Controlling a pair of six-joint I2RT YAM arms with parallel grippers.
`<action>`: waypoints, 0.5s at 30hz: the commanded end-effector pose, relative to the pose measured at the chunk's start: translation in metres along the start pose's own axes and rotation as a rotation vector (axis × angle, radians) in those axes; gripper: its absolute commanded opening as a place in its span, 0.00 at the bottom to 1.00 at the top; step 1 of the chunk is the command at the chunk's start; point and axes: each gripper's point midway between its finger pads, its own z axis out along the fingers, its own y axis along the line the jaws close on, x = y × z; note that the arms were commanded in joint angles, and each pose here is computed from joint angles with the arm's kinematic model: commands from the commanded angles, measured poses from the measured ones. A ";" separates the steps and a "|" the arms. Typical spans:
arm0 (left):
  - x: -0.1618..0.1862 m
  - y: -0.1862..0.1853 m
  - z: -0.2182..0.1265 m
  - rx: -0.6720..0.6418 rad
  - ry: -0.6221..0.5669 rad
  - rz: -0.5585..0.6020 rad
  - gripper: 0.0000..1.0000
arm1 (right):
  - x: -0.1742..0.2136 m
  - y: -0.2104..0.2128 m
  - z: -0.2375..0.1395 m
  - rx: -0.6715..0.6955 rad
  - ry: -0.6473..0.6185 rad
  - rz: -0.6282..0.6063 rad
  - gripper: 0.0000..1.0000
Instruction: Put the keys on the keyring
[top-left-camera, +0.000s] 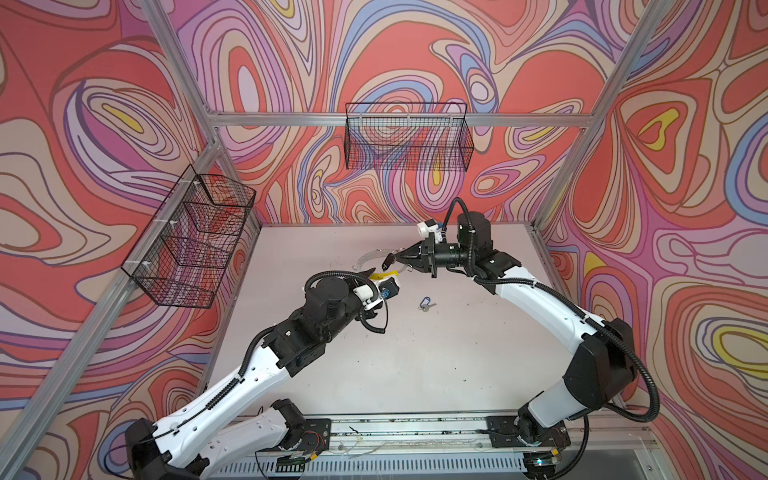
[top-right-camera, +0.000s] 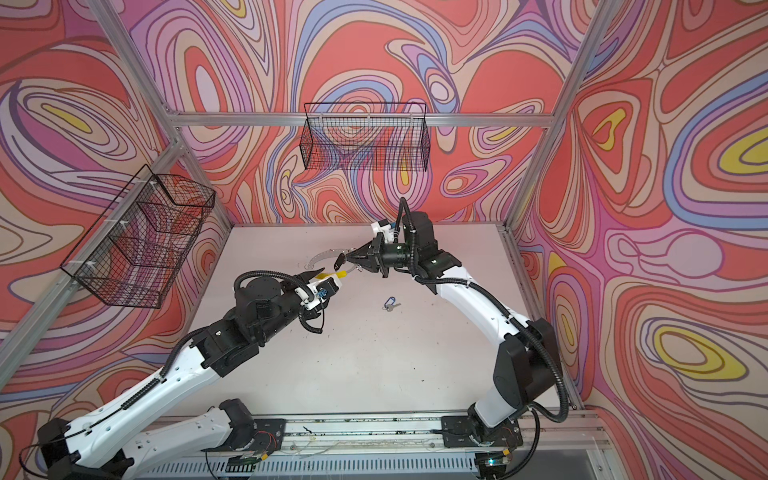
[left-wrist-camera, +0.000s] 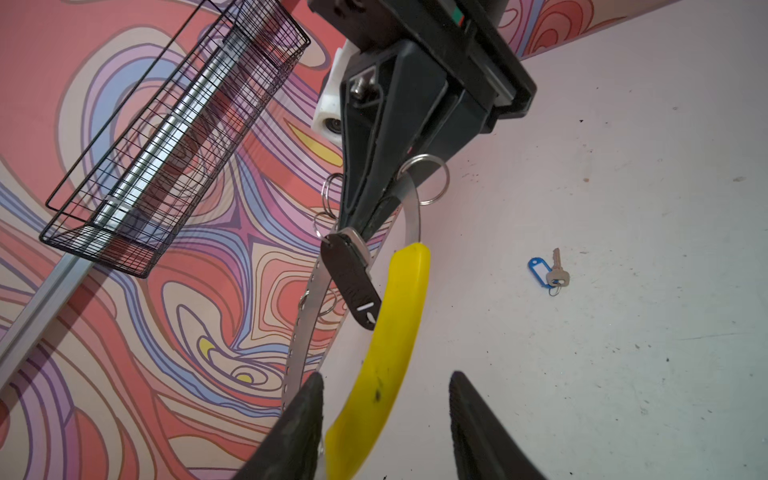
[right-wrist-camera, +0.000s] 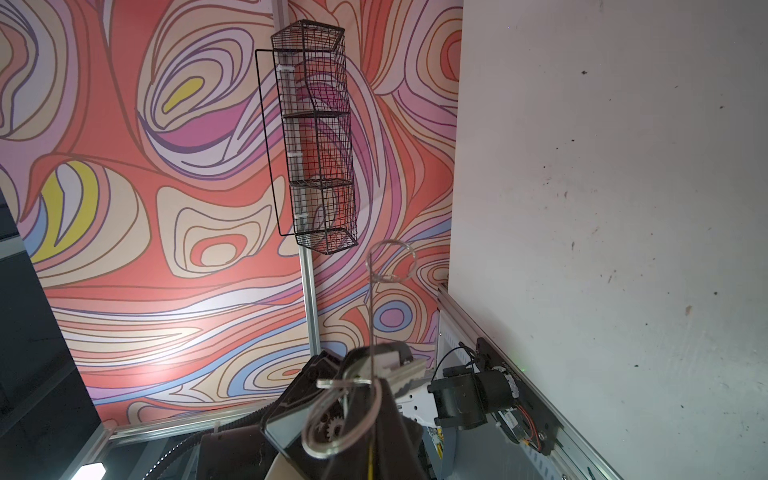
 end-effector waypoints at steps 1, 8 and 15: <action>-0.015 0.019 0.001 -0.066 -0.027 0.060 0.48 | 0.011 0.020 -0.006 -0.055 0.029 -0.019 0.00; -0.015 0.027 0.003 -0.111 -0.018 0.098 0.25 | 0.017 0.012 -0.006 -0.046 0.063 -0.017 0.00; -0.012 0.011 -0.010 0.025 0.020 0.029 0.00 | 0.017 0.007 -0.004 -0.089 0.062 0.010 0.06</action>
